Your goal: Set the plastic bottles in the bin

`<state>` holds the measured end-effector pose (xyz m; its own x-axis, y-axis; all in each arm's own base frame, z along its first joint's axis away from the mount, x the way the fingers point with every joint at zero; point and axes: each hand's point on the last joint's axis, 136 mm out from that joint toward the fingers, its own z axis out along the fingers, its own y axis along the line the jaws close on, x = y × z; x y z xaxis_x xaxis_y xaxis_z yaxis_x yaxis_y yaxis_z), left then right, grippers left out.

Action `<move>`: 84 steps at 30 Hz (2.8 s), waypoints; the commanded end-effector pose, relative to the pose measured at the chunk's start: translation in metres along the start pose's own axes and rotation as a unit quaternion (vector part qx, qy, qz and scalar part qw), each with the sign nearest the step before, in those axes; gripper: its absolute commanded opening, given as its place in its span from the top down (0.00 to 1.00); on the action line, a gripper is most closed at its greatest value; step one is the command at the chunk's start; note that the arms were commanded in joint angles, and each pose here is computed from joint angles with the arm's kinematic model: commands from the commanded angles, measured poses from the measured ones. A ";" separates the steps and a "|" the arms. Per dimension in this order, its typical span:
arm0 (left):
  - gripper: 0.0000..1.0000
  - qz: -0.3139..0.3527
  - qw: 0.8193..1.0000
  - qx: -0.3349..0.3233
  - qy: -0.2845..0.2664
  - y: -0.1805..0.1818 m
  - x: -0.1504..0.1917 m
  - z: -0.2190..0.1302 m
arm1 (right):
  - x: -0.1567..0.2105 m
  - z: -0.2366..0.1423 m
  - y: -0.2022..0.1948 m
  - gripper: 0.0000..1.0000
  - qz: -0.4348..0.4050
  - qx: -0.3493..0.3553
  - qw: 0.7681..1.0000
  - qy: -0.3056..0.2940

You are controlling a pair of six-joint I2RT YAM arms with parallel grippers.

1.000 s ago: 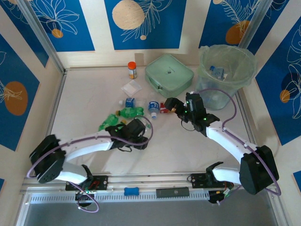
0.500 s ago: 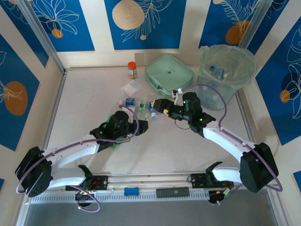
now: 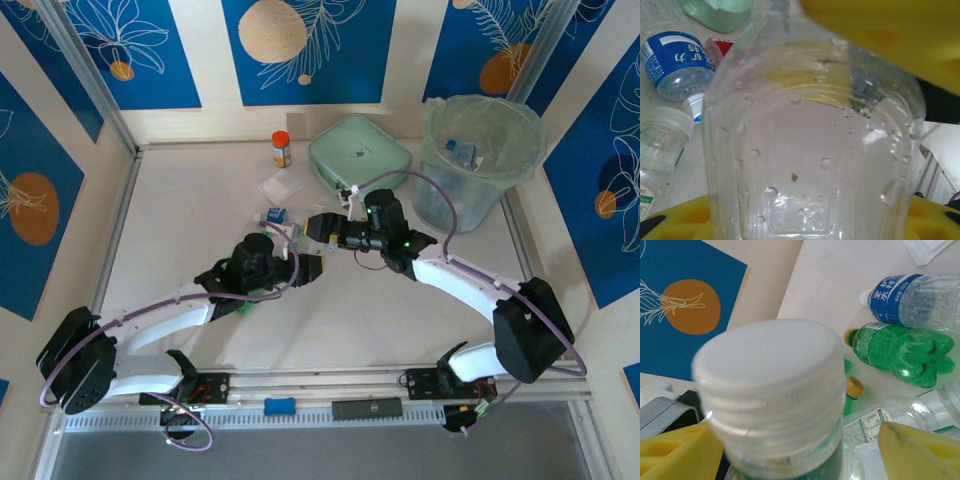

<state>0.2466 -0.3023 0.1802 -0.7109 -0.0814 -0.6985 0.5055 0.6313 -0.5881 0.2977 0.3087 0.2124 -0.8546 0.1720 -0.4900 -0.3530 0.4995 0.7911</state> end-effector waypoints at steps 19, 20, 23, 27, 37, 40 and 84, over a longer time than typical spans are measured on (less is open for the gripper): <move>0.32 0.018 1.000 0.009 -0.021 -0.006 -0.013 -0.004 | 0.009 0.006 -0.006 0.46 -0.012 0.026 0.999 0.016; 0.29 0.017 1.000 0.007 -0.022 -0.005 -0.012 -0.005 | 0.006 0.005 -0.008 0.47 -0.013 0.031 0.999 0.012; 0.20 0.014 1.000 -0.001 -0.021 -0.001 -0.009 -0.008 | -0.004 0.001 -0.017 0.49 -0.014 0.047 0.999 -0.002; 0.13 0.002 0.999 -0.035 -0.026 0.015 -0.003 -0.019 | -0.019 -0.010 -0.035 0.51 -0.006 0.078 0.997 -0.021; 0.01 -0.051 0.972 -0.208 -0.093 0.098 -0.004 -0.071 | -0.079 -0.070 -0.045 0.52 -0.027 0.144 0.983 -0.107; 0.01 -0.072 0.963 -0.235 -0.107 0.115 -0.004 -0.081 | -0.109 -0.093 -0.032 0.52 -0.056 0.161 0.975 -0.141; 0.01 -0.064 0.968 -0.230 -0.074 0.128 0.006 -0.074 | -0.319 -0.261 -0.177 0.44 0.099 0.342 0.864 -0.355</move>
<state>0.2718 -0.1679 0.1309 -0.6556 -0.2840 -0.6997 0.1152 0.8781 -0.4644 0.5331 -0.0570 0.3168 -0.3299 0.6393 -0.6945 0.2925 0.7688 0.5687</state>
